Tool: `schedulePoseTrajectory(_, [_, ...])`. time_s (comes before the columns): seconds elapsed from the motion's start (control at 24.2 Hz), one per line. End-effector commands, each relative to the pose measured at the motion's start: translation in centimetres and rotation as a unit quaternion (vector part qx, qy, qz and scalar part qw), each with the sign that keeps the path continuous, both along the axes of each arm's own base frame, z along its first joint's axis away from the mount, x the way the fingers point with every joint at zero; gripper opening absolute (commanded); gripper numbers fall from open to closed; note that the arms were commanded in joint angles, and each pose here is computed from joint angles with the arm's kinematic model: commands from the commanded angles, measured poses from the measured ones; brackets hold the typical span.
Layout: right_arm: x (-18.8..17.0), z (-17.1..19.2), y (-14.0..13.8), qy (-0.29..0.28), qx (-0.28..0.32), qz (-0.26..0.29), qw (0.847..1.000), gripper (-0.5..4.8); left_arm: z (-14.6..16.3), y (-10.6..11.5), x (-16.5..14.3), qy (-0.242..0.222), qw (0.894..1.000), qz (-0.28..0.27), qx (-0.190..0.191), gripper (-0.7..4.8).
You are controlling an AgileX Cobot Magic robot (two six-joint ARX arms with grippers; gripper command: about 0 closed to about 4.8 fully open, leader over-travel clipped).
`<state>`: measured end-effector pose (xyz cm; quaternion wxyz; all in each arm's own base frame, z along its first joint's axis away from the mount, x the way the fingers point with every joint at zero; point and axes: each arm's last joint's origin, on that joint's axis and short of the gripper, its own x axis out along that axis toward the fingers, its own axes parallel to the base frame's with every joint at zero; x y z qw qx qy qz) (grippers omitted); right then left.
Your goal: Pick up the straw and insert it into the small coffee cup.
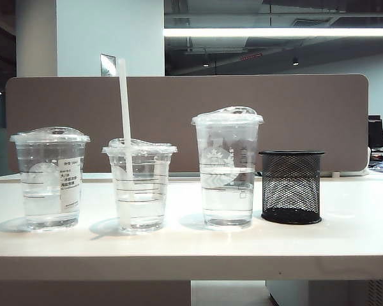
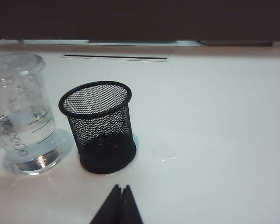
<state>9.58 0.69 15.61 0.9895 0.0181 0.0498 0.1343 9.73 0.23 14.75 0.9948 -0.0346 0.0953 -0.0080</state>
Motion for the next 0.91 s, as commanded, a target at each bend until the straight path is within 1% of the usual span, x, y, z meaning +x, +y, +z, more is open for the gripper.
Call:
schedulePoseTrajectory(0.04, [0.0, -0.66, -0.22, 0.025, 0.001, -0.012, 1.0, 0.04, 0.11, -0.01, 0.0, -0.003, 1.0, -0.002, -0.001, 0.21])
schedulePoseTrajectory(0.17, [0.02, -0.78, -0.19, 0.031, -0.007, -0.047, 0.998, 0.04, 0.11, -0.01, 0.0, -0.003, 1.0, -0.002, -0.001, 0.21])
schedulePoseTrajectory(0.41, [0.02, -0.87, 0.0, 0.035, -0.012, -0.062, 0.997, 0.04, 0.11, -0.01, 0.0, -0.003, 1.0, -0.002, -0.001, 0.21])
schedulePoseTrajectory(0.62, [0.01, -0.87, 0.03, 0.035, -0.012, -0.06, 0.997, 0.04, 0.11, -0.01, 0.0, -0.003, 1.0, -0.002, -0.001, 0.21])
schedulePoseTrajectory(0.7, [0.02, -0.92, -0.06, 0.038, -0.015, -0.076, 0.996, 0.04, 0.11, -0.01, 0.0, -0.003, 1.0, -0.002, -0.001, 0.21])
schedulePoseTrajectory(0.74, [0.02, -1.0, -0.21, 0.042, -0.019, -0.103, 0.994, 0.04, 0.11, -0.01, 0.0, -0.003, 1.0, -0.002, -0.001, 0.21])
schedulePoseTrajectory(0.78, [0.02, -1.02, -0.27, 0.042, -0.021, -0.114, 0.992, 0.04, 0.11, -0.01, 0.0, -0.003, 1.0, -0.002, -0.001, 0.21])
schedulePoseTrajectory(0.91, [0.02, -1.01, -0.31, 0.042, -0.022, -0.123, 0.991, 0.04, 0.11, -0.01, 0.0, -0.003, 1.0, -0.002, -0.001, 0.21])
